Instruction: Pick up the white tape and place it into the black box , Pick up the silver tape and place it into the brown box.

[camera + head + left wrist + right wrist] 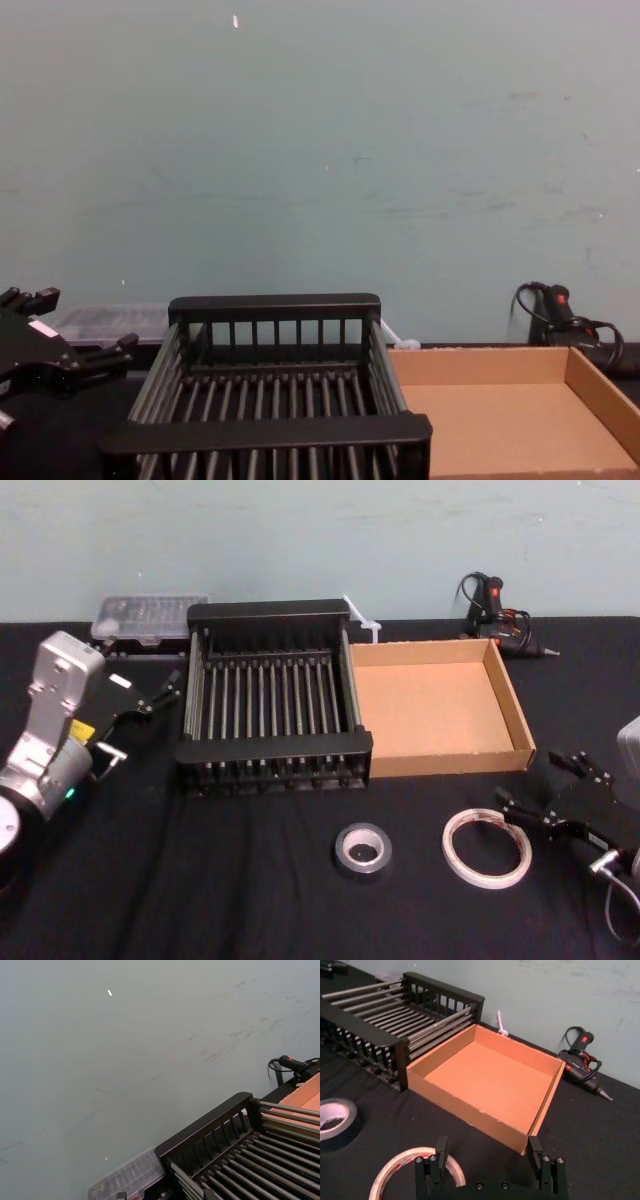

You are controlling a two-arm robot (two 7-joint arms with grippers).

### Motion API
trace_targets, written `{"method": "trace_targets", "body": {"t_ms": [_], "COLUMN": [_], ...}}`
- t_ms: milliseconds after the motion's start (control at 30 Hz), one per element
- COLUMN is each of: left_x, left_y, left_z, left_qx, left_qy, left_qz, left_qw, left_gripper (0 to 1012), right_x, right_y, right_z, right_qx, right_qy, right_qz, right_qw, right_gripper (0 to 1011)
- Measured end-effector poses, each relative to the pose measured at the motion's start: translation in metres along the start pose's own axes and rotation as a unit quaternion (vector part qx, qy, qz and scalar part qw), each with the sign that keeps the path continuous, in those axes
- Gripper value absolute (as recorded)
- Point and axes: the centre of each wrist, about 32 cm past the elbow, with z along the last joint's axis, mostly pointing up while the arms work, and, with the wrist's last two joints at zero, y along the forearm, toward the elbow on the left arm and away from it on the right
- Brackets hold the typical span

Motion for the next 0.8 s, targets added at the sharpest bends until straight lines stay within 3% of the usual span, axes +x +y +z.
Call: {"method": "trace_targets", "body": {"t_ms": [333,800], "left_x": [0.0000,0.0000], "left_y": [0.0000,0.0000], "left_z": [0.0000,0.0000], "left_qx": [0.000,0.000], "left_qy": [0.000,0.000], "left_qz": [0.000,0.000], "left_qw": [1.0000,1.0000], "left_gripper": [1001,1001], "right_x": [-0.0008,-0.0009], "right_y": [-0.0036,0.0022], "right_z": [0.0035,0.0010], "right_qx": [-0.032,-0.063], "right_qy": [0.003,0.039], "right_qz": [0.016,0.037], "right_qw": [0.9994,0.9965], "right_gripper": [1003,1003]}}
